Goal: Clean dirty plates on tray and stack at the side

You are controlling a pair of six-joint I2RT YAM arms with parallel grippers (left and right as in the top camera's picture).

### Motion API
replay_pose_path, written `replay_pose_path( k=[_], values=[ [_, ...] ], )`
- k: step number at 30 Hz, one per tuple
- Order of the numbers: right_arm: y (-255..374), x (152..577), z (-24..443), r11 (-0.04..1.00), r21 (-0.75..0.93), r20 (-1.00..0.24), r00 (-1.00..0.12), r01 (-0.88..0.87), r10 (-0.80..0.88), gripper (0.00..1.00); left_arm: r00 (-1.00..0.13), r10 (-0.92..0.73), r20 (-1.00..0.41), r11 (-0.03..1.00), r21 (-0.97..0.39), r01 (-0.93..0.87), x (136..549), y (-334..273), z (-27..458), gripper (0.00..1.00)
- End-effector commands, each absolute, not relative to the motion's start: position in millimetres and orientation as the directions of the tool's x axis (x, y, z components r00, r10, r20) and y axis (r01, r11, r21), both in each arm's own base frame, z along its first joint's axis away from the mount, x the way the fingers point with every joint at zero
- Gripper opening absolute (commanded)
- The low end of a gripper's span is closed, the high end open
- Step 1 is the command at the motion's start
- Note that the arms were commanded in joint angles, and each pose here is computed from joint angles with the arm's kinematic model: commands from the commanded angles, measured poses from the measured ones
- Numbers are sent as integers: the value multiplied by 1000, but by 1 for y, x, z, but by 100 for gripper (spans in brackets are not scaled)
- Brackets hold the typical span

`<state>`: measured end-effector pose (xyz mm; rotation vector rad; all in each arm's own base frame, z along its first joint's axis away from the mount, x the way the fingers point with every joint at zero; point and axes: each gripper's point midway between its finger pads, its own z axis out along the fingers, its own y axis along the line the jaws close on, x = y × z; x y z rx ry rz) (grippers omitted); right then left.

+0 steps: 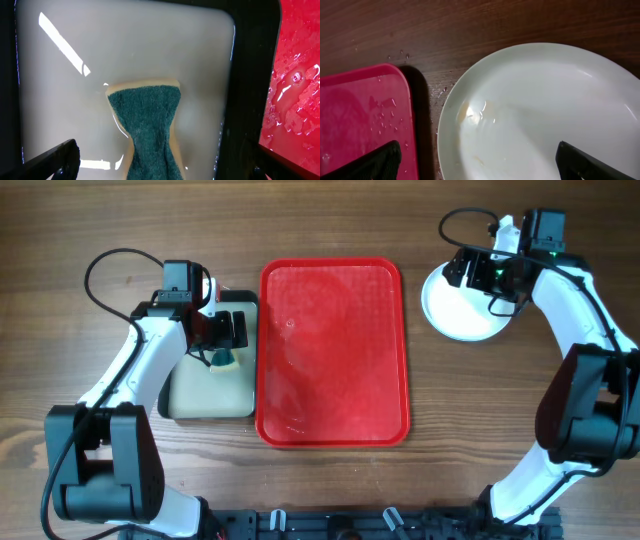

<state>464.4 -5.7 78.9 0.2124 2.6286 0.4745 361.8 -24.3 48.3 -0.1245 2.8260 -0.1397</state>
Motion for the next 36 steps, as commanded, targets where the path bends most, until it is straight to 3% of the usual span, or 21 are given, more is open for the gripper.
replay_pose_path(
  k=[1, 3, 6, 7, 12, 16, 20, 24, 30, 33, 36],
  values=[
    [15, 465, 129, 935, 352, -519, -838, -28, 170, 100, -950, -92, -298, 992, -112, -61, 360, -26, 48, 100],
    [45, 458, 183, 933, 334, -619, -777, -130, 113, 100, -950, -92, -298, 992, -112, -61, 360, -26, 48, 100],
    [115, 410, 296, 891, 267, -806, -592, -368, -3, 100, -950, -92, -298, 992, -112, -61, 360, -26, 48, 100],
    [118, 393, 325, 903, 177, -860, -508, -392, -52, 100, -950, -92, -298, 992, -112, -61, 360, -26, 48, 100],
    [88, 297, 450, 937, 24, -988, -153, -348, -31, 99, -950, -92, -298, 992, -112, -61, 360, -26, 48, 100],
    [70, 208, 496, 937, -31, -999, 50, -349, -15, 100, -950, -92, -298, 992, -112, -61, 360, -26, 48, 100],
    [57, 149, 462, 939, -72, -990, 135, -338, -27, 100, -950, -92, -298, 992, -112, -61, 360, -26, 48, 100],
    [59, 153, 380, 938, -65, -991, 131, -342, -21, 99, -950, -92, -298, 992, -112, -61, 360, -26, 48, 100],
    [59, 193, 335, 949, -154, -872, 489, -276, 1, 100, -950, -92, -298, 992, -112, -61, 360, -26, 48, 100],
    [52, 207, 304, 962, -134, -876, 481, -237, -4, 100, -950, -92, -298, 992, -112, -61, 360, -26, 48, 100],
    [51, 226, 257, 964, -84, -940, 342, -254, 9, 100, -950, -92, -298, 992, -112, -61, 360, -26, 48, 100]
  ],
)
